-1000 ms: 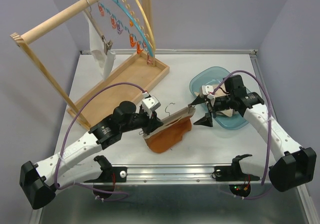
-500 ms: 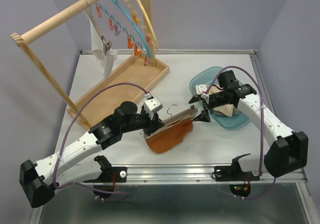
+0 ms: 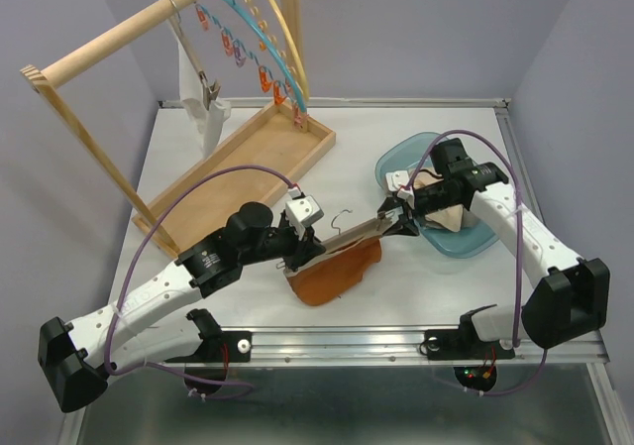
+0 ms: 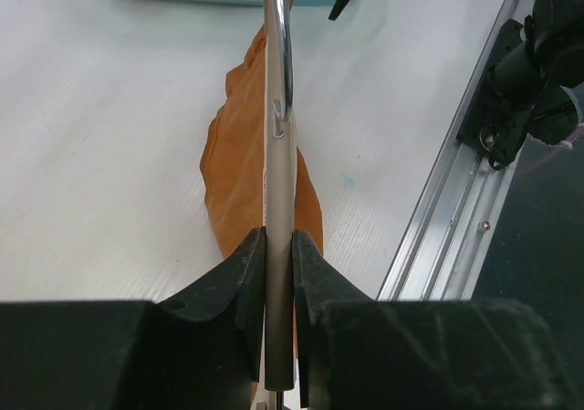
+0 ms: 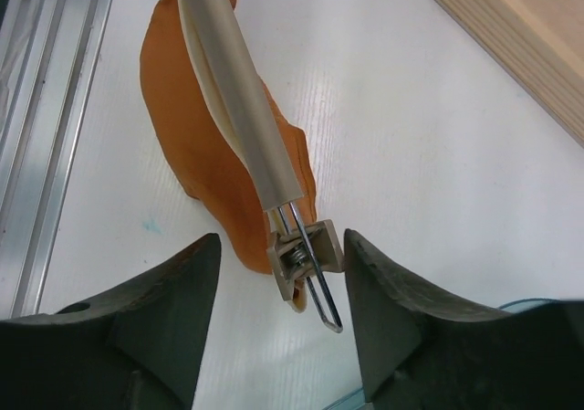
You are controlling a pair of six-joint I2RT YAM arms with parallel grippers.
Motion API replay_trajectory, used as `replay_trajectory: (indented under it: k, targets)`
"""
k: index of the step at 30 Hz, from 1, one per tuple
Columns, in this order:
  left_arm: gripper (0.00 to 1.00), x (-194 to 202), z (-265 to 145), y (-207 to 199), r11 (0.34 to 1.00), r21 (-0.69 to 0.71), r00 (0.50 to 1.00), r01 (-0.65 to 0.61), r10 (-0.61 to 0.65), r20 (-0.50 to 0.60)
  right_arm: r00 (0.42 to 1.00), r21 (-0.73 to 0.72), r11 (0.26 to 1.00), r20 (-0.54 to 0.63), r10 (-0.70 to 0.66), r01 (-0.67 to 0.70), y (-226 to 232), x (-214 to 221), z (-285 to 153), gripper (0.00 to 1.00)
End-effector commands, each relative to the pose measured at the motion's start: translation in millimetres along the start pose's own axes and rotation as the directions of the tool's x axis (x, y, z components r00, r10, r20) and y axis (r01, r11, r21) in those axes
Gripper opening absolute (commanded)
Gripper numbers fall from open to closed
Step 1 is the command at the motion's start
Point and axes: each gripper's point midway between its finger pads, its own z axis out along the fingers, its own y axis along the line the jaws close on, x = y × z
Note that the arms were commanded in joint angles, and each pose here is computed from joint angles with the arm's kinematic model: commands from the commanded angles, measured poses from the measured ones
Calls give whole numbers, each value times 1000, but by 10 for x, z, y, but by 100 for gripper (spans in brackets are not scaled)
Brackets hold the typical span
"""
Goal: Remove the underwear clipped to the hanger
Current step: Remove the underwear from the hanger.
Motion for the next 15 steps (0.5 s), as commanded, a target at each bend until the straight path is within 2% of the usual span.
replay_trajectory:
  k: [1,4,6,12,15]
  targets:
    - [0,-431,-71,-103,998,27,992,-53,49,116,998,-13,999,45,-49,49,-60,-208,-17,53]
    - [0,-448,-72,-104,998,26,992,-55,52,119,998,-18,999,47,-47,48,-61,-198,-7,40]
    - [0,-443,-77,-110,998,27,992,-56,52,118,998,-18,999,42,-49,50,-61,-181,-4,36]
    - [0,-392,-65,-97,998,22,993,-51,49,108,997,-10,997,33,-74,74,-44,-184,-27,1]
    - [0,-379,-63,-89,998,19,993,-52,50,107,996,-5,997,28,-79,80,-40,-187,-39,1]
